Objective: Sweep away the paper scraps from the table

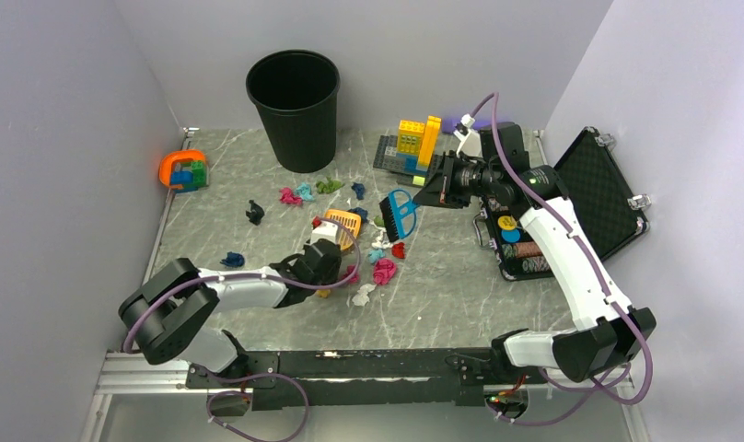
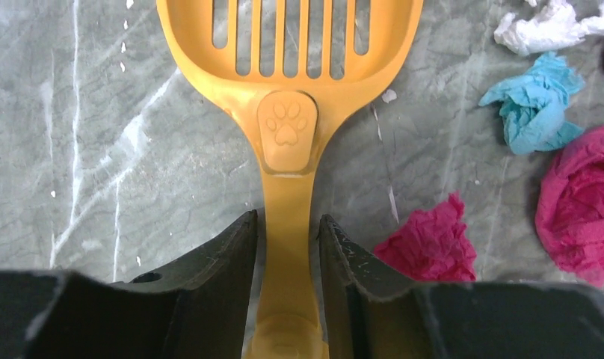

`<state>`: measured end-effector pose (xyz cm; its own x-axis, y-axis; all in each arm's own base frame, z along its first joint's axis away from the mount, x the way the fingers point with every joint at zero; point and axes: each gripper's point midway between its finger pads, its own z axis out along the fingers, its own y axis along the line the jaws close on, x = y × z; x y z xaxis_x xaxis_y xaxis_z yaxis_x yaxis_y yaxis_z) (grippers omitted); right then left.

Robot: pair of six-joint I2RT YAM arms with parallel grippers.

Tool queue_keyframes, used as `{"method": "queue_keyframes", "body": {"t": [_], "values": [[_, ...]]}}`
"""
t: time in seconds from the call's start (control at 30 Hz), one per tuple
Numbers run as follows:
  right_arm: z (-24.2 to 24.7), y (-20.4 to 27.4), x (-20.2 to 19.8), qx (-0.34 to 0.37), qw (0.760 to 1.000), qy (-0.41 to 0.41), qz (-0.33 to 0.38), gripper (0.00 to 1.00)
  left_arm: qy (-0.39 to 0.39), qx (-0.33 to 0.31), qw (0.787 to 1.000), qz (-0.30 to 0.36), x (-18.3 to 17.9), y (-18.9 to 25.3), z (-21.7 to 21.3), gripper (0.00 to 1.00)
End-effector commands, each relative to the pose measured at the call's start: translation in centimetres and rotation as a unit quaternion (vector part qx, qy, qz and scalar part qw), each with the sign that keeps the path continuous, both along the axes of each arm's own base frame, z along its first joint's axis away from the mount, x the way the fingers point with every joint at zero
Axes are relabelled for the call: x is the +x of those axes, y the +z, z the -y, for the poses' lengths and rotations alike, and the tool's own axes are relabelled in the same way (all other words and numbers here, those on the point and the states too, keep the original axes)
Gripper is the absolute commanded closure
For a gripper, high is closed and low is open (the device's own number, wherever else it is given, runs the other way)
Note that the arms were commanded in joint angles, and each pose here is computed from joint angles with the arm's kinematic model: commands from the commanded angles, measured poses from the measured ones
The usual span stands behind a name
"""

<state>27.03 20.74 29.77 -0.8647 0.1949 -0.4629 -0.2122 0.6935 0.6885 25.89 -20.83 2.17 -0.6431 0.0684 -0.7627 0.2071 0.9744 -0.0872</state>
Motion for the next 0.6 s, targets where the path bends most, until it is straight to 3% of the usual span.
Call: {"method": "queue_keyframes", "body": {"t": [0.0,0.17,0.37,0.57], "values": [[-0.2,1.6,-0.7,0.017,1.000,0.004,0.020,1.00,0.010,0.033,0.999,0.004,1.0,0.2,-0.1,0.60],[0.0,1.8,-0.7,0.012,1.000,0.006,0.023,1.00,0.014,0.034,0.999,0.003,1.3,0.2,0.2,0.65],[0.2,1.6,-0.6,0.006,1.000,0.003,0.026,1.00,0.002,0.025,1.000,0.006,0.9,2.0,0.3,0.86],[0.2,1.0,0.1,0.009,0.999,-0.008,0.033,1.00,0.008,0.036,0.999,0.020,0.5,6.9,-1.1,1.00]]}}
